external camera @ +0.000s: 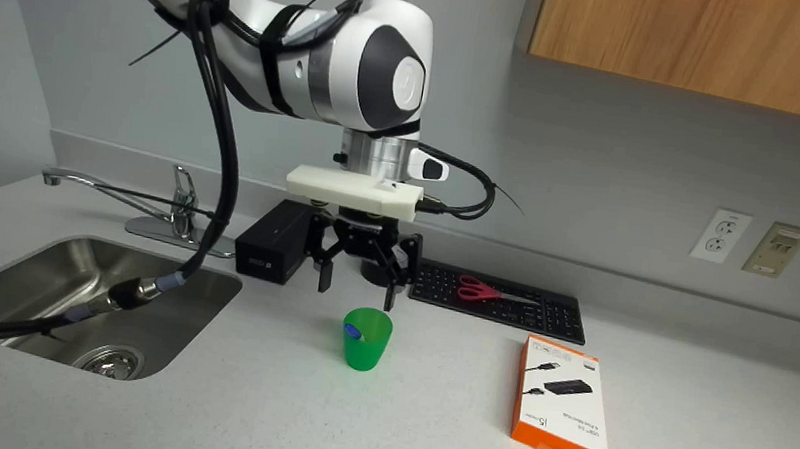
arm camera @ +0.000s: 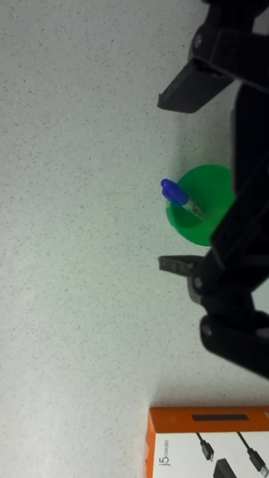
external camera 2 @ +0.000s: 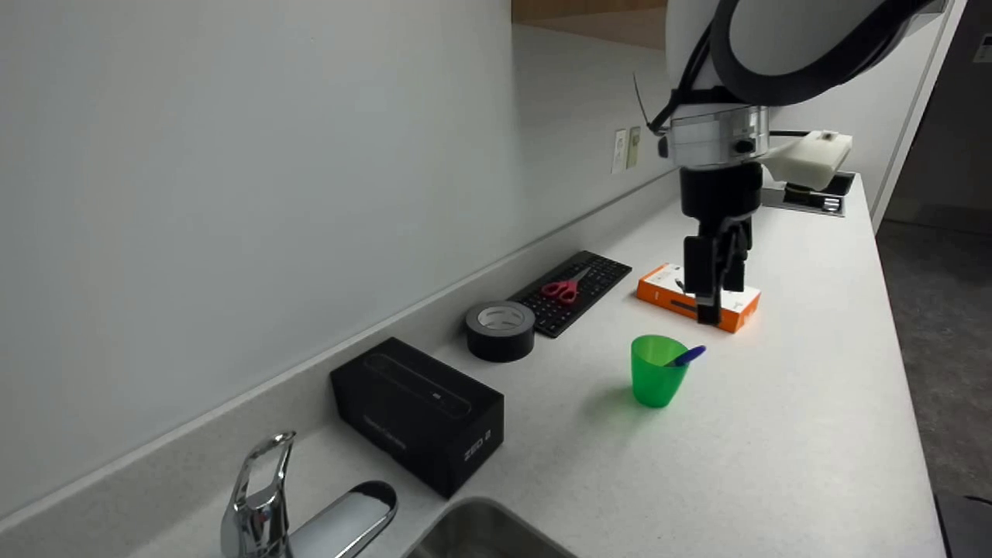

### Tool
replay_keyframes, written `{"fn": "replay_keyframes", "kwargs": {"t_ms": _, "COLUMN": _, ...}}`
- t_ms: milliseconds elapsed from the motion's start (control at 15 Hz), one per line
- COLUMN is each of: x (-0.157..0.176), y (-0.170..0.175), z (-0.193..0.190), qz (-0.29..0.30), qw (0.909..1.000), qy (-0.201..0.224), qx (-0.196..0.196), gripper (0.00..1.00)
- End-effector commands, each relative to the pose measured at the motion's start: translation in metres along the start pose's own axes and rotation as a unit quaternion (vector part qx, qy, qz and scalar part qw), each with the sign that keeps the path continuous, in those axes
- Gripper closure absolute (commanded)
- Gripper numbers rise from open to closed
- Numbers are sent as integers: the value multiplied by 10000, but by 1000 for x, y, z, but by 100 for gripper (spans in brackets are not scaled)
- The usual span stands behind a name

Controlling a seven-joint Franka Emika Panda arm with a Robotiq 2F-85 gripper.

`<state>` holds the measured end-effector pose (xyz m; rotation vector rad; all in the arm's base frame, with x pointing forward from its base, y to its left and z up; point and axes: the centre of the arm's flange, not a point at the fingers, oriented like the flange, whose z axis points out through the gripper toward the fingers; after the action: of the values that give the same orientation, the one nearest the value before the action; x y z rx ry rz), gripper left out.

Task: Move the pen from the green cup and put it on the left side of the cup

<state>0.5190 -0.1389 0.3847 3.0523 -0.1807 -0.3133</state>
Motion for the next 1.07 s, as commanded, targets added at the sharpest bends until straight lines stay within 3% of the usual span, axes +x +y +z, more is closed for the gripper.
{"fn": "replay_keyframes", "kwargs": {"t_ms": 0, "x": 0, "y": 0, "z": 0, "qz": -4, "qw": 10000, "qy": 4, "qx": -1, "gripper": 0}}
{"fn": "replay_keyframes", "kwargs": {"t_ms": 1000, "x": 18, "y": -12, "z": 56, "qz": -88, "qw": 9999, "qy": -49, "qx": 16, "gripper": 0}}
